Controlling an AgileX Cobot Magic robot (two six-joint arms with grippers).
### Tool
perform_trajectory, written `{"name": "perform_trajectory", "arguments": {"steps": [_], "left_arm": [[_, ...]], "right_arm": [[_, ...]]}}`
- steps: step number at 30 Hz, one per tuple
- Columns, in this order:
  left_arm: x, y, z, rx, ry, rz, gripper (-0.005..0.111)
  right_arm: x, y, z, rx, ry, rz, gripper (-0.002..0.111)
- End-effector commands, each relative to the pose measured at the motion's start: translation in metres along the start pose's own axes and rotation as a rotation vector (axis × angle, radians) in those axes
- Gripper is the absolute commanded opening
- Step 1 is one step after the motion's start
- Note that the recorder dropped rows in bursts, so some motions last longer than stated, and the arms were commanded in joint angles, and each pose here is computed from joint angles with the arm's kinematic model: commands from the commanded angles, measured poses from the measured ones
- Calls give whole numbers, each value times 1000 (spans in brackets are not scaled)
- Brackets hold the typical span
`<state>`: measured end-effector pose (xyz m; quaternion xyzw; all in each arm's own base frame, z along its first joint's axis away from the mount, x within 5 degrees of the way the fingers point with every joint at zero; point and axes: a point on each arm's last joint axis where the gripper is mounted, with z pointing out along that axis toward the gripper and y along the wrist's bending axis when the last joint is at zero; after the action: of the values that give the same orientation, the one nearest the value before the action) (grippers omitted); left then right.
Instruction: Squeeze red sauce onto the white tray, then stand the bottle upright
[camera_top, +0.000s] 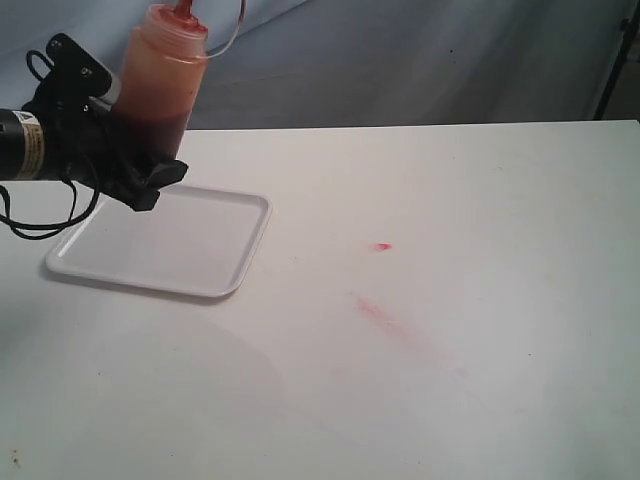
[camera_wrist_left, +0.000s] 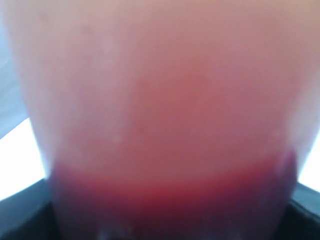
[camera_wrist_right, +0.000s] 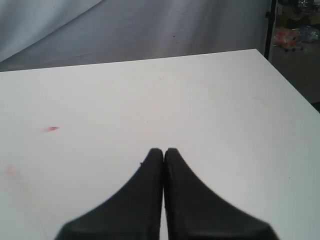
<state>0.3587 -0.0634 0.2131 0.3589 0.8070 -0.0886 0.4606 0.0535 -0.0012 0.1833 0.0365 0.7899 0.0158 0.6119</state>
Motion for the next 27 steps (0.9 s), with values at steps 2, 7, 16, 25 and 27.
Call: {"name": "perform_trajectory", "arguments": {"steps": [2, 7, 16, 25, 27], "left_arm": [[-8, 0, -7, -12, -34, -20, 0], [-8, 0, -7, -13, -33, -21, 0], [-7, -1, -9, 1, -3, 62, 0], [0, 10, -10, -118, 72, 108, 0], [2, 17, -11, -191, 106, 113, 0]], "right_arm": [[0, 0, 0, 3, -8, -2, 0], [-6, 3, 0, -43, -69, 129, 0], [-19, 5, -2, -78, -210, 261, 0], [-24, 5, -3, -118, -258, 473, 0], [-20, 6, -2, -123, -216, 445, 0]]}}
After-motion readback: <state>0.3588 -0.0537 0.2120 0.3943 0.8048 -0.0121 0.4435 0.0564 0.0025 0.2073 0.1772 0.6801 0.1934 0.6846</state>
